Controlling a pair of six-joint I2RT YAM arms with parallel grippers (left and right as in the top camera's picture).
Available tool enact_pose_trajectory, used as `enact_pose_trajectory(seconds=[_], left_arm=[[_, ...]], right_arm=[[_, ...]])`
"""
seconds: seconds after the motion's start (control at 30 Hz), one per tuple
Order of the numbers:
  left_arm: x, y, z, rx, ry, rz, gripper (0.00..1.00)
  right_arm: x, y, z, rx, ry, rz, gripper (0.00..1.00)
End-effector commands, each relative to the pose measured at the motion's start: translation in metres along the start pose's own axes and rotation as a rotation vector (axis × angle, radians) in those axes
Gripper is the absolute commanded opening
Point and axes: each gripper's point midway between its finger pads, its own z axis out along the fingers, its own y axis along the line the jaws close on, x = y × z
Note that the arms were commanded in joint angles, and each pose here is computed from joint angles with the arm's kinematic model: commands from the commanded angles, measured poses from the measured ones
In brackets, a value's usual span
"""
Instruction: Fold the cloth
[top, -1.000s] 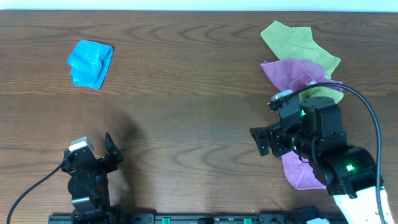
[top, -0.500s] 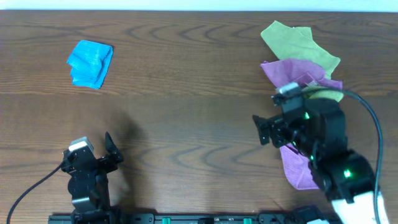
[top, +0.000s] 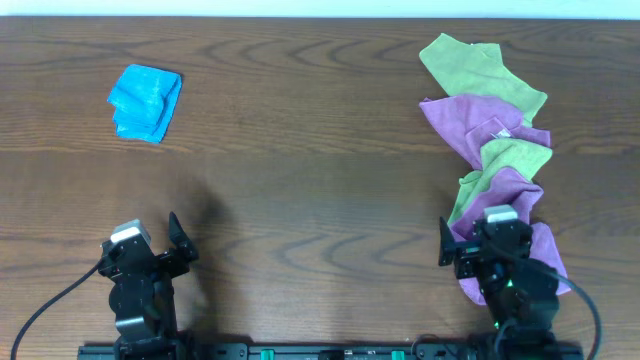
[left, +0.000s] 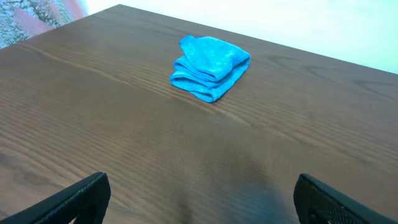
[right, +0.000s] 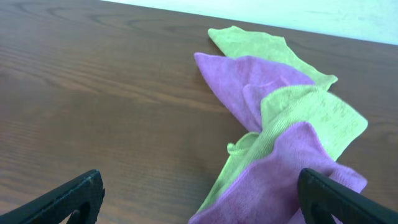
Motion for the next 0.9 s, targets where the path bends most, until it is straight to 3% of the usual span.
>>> enact_pose_trajectory(seconds=[0.0,0.27,0.87], left_arm=[[0.0111,0.0026,0.0033,-0.009,0.027,0.02,0.95],[0.0111,0.0026,0.0033,-0.009,0.027,0.02,0.96],[0.0111,0.0026,0.0033,-0.009,0.027,0.02,0.95]], right_arm=[[0.0047,-0.0026,0.0001,0.016,-0.026,-0.012,0.99],[0.0051,-0.0027,-0.0024,0.026,-0.104,-0.016,0.99],[0.0053,-0.0027,-0.0022,0.025,-0.103,-0.016,0.99]])
